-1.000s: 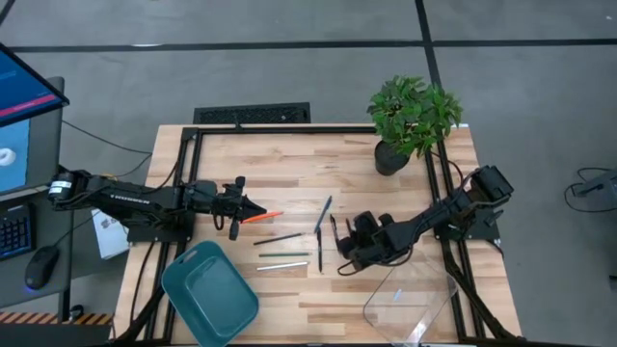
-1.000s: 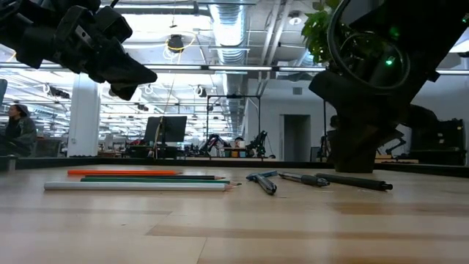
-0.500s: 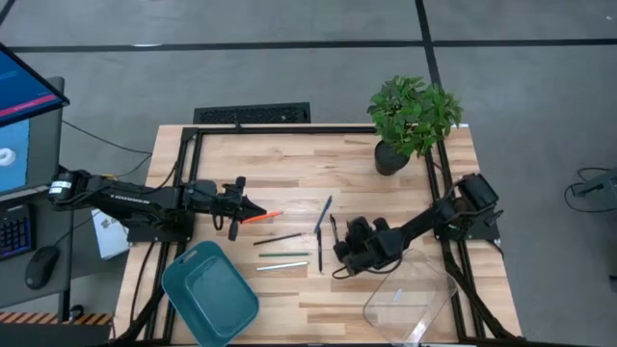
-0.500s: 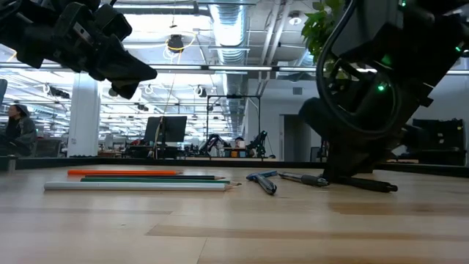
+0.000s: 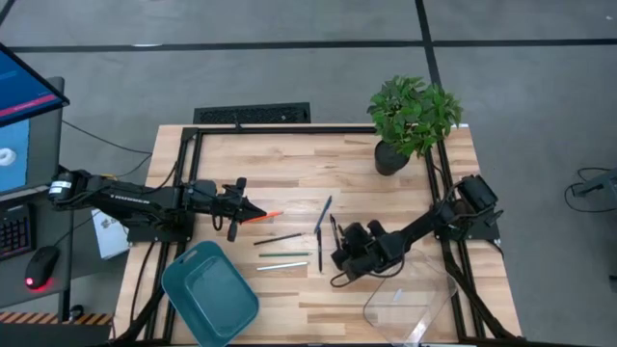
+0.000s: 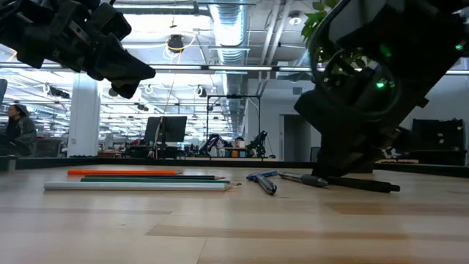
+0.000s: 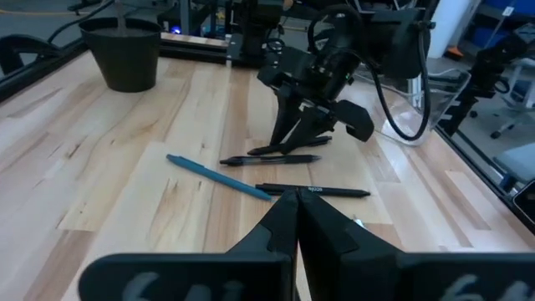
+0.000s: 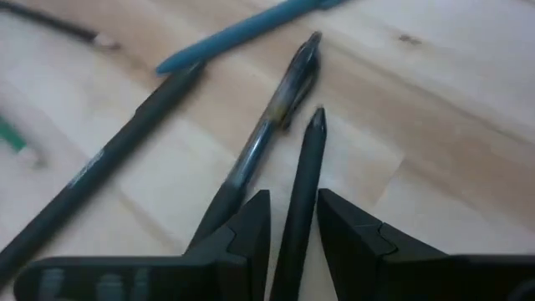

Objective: Sort pens & pencils
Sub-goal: Put the right black pen into the transparent bin

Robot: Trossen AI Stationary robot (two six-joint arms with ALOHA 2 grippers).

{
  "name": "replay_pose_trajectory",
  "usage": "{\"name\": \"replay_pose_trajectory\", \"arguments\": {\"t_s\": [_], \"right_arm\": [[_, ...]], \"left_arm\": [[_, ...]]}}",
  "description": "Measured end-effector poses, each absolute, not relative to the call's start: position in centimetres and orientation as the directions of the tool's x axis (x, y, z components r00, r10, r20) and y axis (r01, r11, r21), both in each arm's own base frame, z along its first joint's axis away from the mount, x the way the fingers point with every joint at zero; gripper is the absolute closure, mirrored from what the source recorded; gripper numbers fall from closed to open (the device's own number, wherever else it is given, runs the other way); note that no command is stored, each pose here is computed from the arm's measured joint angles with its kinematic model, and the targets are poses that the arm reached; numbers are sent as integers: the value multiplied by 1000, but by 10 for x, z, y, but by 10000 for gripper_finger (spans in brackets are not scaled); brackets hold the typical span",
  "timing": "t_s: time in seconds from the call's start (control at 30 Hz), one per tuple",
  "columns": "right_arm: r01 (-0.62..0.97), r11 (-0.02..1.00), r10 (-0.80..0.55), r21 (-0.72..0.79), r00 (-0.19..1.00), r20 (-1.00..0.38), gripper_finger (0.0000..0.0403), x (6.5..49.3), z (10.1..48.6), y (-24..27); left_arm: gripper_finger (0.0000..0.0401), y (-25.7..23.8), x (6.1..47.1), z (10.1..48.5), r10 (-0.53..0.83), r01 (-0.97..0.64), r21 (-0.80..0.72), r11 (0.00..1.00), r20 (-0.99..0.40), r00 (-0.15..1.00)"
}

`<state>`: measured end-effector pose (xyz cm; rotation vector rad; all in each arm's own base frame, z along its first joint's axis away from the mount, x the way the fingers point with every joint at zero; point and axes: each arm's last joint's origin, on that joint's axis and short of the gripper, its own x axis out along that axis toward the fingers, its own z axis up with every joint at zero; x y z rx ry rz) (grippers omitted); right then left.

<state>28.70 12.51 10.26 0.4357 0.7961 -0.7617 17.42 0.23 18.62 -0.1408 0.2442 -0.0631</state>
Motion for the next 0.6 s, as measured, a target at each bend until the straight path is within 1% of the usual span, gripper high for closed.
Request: {"name": "replay_pose_trajectory", "arguments": {"t_s": [0.6], "right_arm": [[754,655,-463,52,455,-760,280,287,103,123]], "left_arm": [[401,2,174,186,-79,44,-146,988,-238,968]]}}
